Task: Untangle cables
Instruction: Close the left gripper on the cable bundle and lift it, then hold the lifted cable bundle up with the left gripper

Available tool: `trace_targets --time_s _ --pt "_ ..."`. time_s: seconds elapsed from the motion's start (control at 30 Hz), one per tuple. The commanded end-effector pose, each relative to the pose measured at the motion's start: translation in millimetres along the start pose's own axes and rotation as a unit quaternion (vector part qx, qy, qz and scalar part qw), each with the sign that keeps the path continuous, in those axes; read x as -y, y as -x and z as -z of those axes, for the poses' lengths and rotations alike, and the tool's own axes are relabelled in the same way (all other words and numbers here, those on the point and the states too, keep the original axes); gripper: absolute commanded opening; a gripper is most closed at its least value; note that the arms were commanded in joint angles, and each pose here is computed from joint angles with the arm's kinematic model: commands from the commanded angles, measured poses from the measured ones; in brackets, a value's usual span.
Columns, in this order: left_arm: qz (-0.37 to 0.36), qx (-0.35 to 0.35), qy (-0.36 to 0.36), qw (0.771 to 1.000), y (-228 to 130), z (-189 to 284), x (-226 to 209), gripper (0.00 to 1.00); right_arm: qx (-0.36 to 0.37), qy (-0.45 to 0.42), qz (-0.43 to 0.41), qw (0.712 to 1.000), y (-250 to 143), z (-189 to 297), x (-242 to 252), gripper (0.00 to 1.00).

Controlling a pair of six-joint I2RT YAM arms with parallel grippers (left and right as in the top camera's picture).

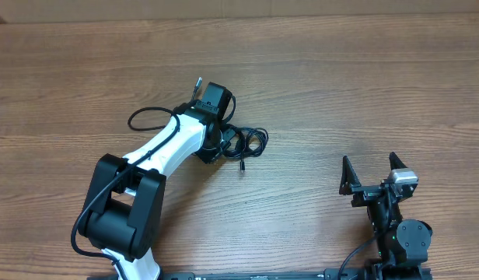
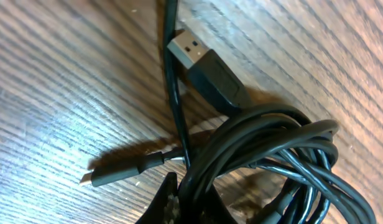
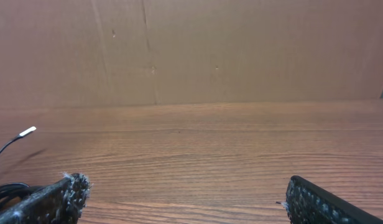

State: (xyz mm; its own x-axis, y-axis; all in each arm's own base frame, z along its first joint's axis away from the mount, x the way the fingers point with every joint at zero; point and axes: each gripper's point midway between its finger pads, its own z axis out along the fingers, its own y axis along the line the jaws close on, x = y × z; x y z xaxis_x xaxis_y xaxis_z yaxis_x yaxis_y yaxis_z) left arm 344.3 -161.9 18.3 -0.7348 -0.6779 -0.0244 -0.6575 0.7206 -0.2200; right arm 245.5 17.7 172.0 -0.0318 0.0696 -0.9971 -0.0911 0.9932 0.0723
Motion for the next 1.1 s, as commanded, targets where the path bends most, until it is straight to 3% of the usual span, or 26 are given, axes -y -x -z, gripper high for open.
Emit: trace_targets --time_s 0.0,0.07,0.13,0.27,0.5,0.73,0.9,1.07 --pt "-0.117 0.006 -0.026 0.993 3 12 19 0.04 0.002 -0.001 -0.003 1.0 -2 0 0 1.0" --pt "-0.169 0.013 -0.04 0.985 4 21 25 0.04 0.002 -0.001 -0.003 1.0 -2 0 0 1.0" --pt "-0.253 0.029 -0.068 0.965 4 40 36 0.04 0.002 -0.001 -0.003 1.0 -2 0 0 1.0" --pt "-0.344 0.063 -0.102 0.931 4 74 47 0.04 0.002 -0.001 -0.003 1.0 -2 0 0 1.0" --pt "-0.485 0.097 -0.205 0.844 -21 147 67 0.04 0.002 -0.001 -0.003 1.0 -2 0 0 1.0" --pt "-0.548 0.106 -0.265 0.787 -44 187 69 0.04 0.002 -0.001 -0.003 1.0 -2 0 0 1.0" --pt "-0.554 0.095 -0.284 0.777 -53 195 68 0.04 0.002 -0.001 -0.003 1.0 -2 0 0 1.0" --pt "-0.576 0.075 -0.31 0.753 -67 199 69 0.04 0.002 -0.001 -0.003 1.0 -2 0 0 1.0"
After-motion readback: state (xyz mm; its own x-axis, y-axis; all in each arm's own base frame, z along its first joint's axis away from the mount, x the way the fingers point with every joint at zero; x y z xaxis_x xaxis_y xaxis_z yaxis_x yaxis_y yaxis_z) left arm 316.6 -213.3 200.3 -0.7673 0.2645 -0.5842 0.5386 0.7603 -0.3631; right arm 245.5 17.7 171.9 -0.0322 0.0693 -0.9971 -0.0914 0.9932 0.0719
